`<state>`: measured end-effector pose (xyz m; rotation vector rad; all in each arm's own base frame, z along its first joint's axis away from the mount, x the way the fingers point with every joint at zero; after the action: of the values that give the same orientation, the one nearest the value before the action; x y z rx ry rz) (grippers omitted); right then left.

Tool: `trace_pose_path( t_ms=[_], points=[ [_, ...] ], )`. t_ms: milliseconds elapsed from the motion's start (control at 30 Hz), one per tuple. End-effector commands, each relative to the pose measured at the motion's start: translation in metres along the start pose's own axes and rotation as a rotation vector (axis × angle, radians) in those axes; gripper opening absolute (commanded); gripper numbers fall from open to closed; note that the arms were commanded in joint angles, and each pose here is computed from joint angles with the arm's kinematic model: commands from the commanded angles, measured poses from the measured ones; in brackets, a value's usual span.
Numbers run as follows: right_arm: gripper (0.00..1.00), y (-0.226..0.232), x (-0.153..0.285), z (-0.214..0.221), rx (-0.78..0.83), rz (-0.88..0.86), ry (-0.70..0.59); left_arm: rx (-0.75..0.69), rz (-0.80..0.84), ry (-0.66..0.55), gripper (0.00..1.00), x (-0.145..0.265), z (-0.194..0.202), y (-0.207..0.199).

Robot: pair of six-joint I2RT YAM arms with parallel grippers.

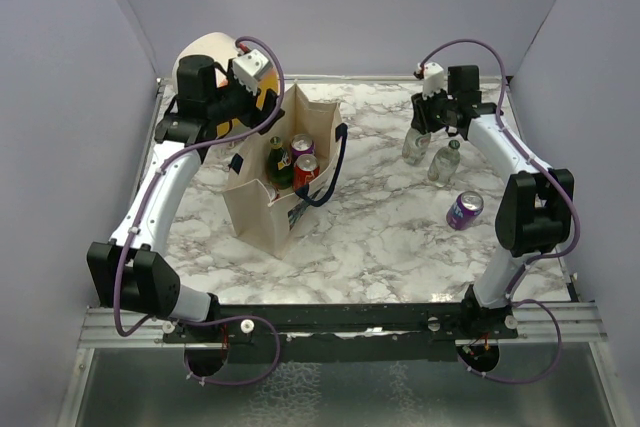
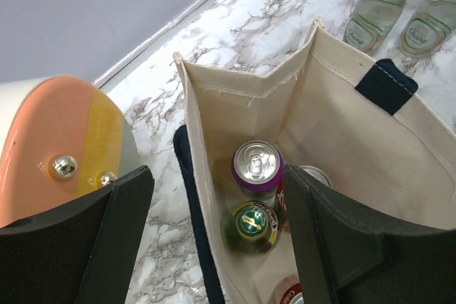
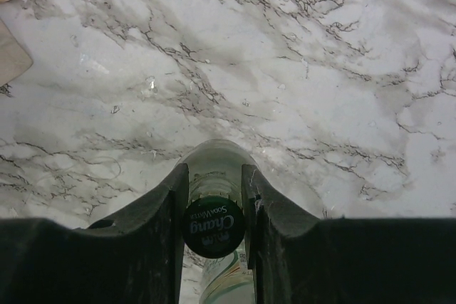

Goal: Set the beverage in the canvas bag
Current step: Pick up the drink from the center of the board.

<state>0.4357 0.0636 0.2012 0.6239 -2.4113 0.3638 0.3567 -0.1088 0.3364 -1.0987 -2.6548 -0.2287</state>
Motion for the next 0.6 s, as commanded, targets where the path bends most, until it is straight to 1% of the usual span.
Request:
trace_pose_path(
  t_ms=[0,300,567],
  points=[
    [0.01,0.005,0.023,-0.025,0.02,-0.053,-0.06,-0.031,0.067,-0.048,0.76,-0.001,-0.016,-0.013],
    [0.01,0.011,0.056,-0.075,0.045,-0.08,-0.181,-0.088,0.228,-0.068,0.75,0.0,-0.014,-0.047],
    [0.01,0.029,0.09,-0.119,0.073,-0.135,-0.273,-0.03,0.35,0.045,0.75,0.007,-0.006,-0.089]
  ],
)
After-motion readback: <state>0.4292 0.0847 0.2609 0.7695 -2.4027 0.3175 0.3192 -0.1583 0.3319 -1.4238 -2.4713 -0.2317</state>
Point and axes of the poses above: each gripper's point midway between its finger pads, its own x axis back along the fingers, its own y axis along the line the jaws close on, z = x × y, the point moved 7 cm from there along x, back along the fingers, and after that the axes turned 2 degrees about x, right-handed, at the moved point
